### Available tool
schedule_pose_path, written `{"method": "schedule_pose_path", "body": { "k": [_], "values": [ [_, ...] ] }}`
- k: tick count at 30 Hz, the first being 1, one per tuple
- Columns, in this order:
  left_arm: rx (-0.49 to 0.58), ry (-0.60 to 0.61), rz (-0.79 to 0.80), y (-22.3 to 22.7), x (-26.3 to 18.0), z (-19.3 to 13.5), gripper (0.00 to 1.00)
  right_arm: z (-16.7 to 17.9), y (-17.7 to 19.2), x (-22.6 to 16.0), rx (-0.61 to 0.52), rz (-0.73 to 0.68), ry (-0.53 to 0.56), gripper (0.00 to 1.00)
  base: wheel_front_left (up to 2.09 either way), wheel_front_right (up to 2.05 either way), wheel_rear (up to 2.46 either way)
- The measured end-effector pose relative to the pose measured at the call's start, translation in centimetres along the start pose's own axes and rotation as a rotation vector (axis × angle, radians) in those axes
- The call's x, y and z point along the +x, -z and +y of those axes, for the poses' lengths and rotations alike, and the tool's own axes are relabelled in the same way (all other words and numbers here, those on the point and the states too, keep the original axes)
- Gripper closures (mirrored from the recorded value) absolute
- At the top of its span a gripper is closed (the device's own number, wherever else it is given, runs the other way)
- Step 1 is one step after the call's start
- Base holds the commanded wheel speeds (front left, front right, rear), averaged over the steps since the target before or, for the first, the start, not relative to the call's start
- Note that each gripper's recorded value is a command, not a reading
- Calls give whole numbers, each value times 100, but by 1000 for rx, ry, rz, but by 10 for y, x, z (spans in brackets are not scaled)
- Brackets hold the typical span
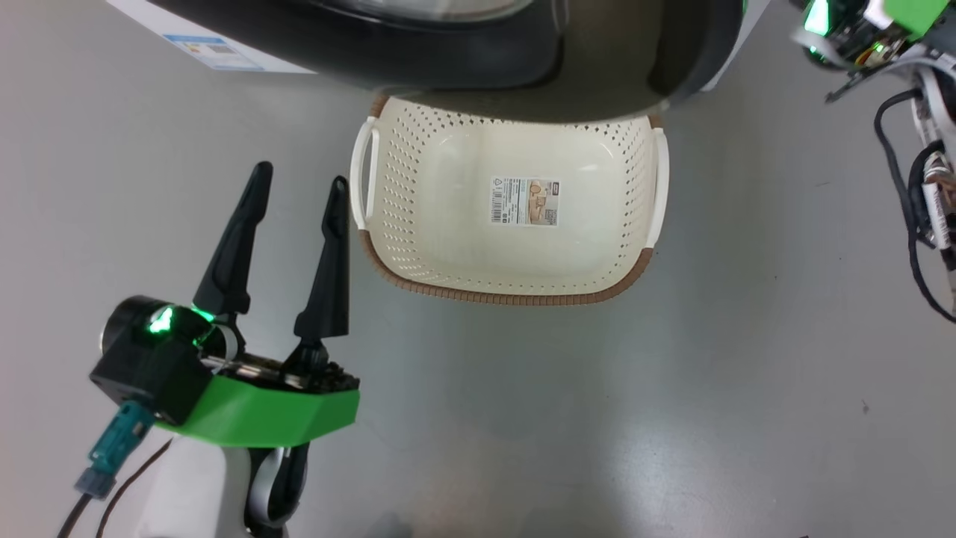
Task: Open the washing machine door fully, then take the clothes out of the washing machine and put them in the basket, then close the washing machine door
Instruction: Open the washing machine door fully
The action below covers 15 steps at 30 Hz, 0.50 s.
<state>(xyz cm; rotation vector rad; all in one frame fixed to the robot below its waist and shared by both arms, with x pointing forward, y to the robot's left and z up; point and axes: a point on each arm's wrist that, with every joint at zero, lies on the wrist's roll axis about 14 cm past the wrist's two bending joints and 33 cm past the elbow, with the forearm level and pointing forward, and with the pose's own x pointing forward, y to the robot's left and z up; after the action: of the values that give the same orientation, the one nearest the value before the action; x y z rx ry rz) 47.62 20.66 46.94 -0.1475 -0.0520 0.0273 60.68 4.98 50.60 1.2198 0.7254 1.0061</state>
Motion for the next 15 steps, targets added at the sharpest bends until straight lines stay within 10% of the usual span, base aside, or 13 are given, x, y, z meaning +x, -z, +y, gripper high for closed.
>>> {"method": "schedule_pose_path", "body": {
  "k": [9, 11, 12, 15],
  "values": [
    [1, -6, -22, -10, -1, 2, 0, 4, 9, -4, -10, 18, 12, 100, 0, 0, 0],
    [0, -6, -23, -10, -1, 2, 0, 3, 4, -5, -15, -17, 19, 62, 0, 0, 0],
    [-1, -6, -23, -9, 0, 2, 0, 2, 0, -6, -18, -44, 25, 8, 0, 0, 0],
    [-5, -6, -21, -7, 1, 1, 0, 2, -12, -8, -26, -129, 32, 0, 0, 0, 0]
  ]
}}
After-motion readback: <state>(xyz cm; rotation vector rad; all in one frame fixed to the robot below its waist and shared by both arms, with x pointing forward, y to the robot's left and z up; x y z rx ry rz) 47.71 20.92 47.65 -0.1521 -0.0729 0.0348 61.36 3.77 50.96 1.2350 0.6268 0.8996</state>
